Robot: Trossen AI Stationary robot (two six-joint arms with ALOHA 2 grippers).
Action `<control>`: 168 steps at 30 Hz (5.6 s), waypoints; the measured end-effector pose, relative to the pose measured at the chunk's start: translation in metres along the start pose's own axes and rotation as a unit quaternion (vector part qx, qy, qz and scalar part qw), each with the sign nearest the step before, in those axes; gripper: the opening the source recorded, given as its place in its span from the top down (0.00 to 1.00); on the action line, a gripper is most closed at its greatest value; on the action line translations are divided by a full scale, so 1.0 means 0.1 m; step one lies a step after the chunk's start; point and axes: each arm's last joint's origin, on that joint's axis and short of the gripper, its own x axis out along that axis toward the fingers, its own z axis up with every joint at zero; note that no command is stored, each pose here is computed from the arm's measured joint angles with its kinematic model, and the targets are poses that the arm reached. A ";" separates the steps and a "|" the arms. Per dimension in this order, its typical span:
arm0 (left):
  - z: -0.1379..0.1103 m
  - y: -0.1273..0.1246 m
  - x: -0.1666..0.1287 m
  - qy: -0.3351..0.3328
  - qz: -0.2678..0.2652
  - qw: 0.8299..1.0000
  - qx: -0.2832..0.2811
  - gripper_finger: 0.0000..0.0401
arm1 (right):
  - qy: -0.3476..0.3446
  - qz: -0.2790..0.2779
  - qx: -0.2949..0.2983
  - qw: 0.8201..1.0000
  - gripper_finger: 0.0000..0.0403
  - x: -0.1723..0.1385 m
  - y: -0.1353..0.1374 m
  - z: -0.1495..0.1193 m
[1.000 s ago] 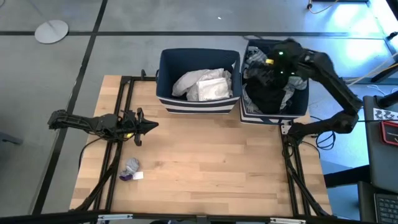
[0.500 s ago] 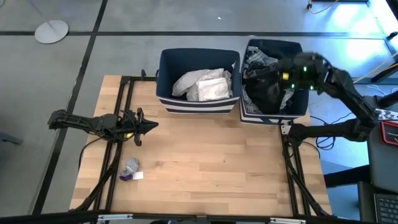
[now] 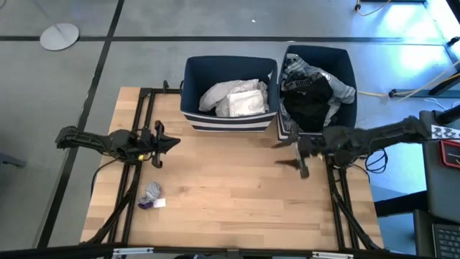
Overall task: Sort clothes
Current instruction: Put the gray socks into the left blue laundry organizer
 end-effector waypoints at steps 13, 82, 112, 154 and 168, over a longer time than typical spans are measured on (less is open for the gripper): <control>0.83 -0.23 0.51 0.145 -0.007 0.988 0.046 1.00 | -0.056 -0.011 -0.094 0.994 0.39 0.34 0.25 -0.46; -0.36 -1.55 -0.16 0.713 0.242 0.622 -0.216 0.47 | -0.010 -0.014 -0.057 0.998 0.39 0.35 0.25 -0.55; -0.30 -1.74 0.01 0.695 0.109 0.706 -0.082 0.91 | -0.046 -0.030 -0.040 0.998 0.39 0.35 0.24 -0.48; 0.12 -2.20 1.51 0.274 -0.104 0.917 0.270 0.91 | -0.096 0.152 -0.050 0.983 0.39 1.84 0.60 -0.78; 0.11 -2.12 1.60 0.276 -0.090 0.920 0.262 0.91 | -0.093 0.169 -0.046 0.980 0.52 1.91 0.62 -0.75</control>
